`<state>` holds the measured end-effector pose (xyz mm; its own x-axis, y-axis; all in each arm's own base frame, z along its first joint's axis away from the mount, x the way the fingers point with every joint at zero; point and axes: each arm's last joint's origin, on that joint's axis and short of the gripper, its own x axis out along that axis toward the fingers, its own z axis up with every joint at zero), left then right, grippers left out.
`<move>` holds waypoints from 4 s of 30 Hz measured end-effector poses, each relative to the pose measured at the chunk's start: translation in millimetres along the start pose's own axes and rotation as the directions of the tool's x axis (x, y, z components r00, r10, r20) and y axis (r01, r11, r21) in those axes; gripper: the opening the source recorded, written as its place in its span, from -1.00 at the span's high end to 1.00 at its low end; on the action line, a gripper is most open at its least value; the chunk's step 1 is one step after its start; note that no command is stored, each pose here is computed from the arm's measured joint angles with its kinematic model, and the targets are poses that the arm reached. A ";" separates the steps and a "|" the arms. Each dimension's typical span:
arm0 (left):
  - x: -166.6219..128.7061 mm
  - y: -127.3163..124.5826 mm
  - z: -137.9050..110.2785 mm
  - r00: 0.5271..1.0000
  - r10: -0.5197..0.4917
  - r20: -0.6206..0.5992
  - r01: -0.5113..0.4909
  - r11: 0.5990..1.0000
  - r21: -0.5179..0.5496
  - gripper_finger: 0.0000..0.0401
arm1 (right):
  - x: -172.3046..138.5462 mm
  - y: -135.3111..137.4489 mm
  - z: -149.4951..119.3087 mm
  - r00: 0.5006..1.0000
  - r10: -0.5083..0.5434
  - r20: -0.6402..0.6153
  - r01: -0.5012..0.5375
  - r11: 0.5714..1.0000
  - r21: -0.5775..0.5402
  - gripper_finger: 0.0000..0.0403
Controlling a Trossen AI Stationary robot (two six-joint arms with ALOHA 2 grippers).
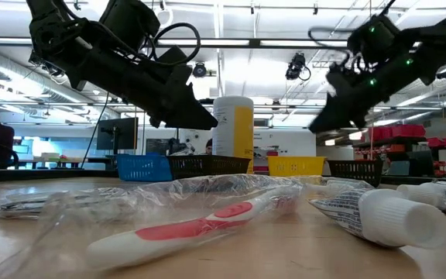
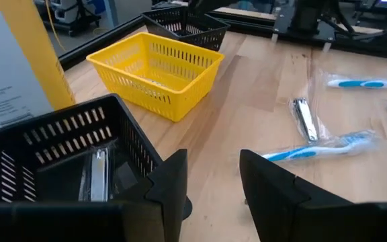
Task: Pick & Place Travel size toiletries
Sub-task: Put the blue toothbrush into the blue bin
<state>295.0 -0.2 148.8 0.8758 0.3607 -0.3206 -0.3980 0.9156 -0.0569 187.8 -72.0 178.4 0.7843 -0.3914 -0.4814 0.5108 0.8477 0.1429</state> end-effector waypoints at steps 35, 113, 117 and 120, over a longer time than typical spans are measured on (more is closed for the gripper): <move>-36.8 -0.1 53.6 0.984 -0.173 0.037 0.171 0.984 0.058 0.27 | 13.9 95.9 -41.6 0.874 0.475 -0.107 -0.486 0.843 -0.232 0.52; -30.8 -3.7 58.5 0.971 -0.188 0.147 0.159 0.968 0.192 0.26 | 54.0 132.9 12.5 0.957 0.273 0.097 -0.246 0.943 -0.225 0.90; -29.2 -1.2 52.7 0.977 -0.198 0.077 0.180 0.965 0.191 0.18 | 54.6 131.7 9.5 0.964 0.259 0.067 -0.237 0.944 -0.230 0.90; -28.5 -0.1 44.1 0.973 -0.232 -0.018 0.231 0.958 0.169 0.09 | 54.0 133.1 12.6 0.951 0.296 0.089 -0.268 0.933 -0.238 0.90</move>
<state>282.2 -2.7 199.6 0.9392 0.1355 -0.3155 -0.1325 0.9907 0.0311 302.7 15.2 182.3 0.9283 -0.1531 -0.3389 0.1826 0.9815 0.0569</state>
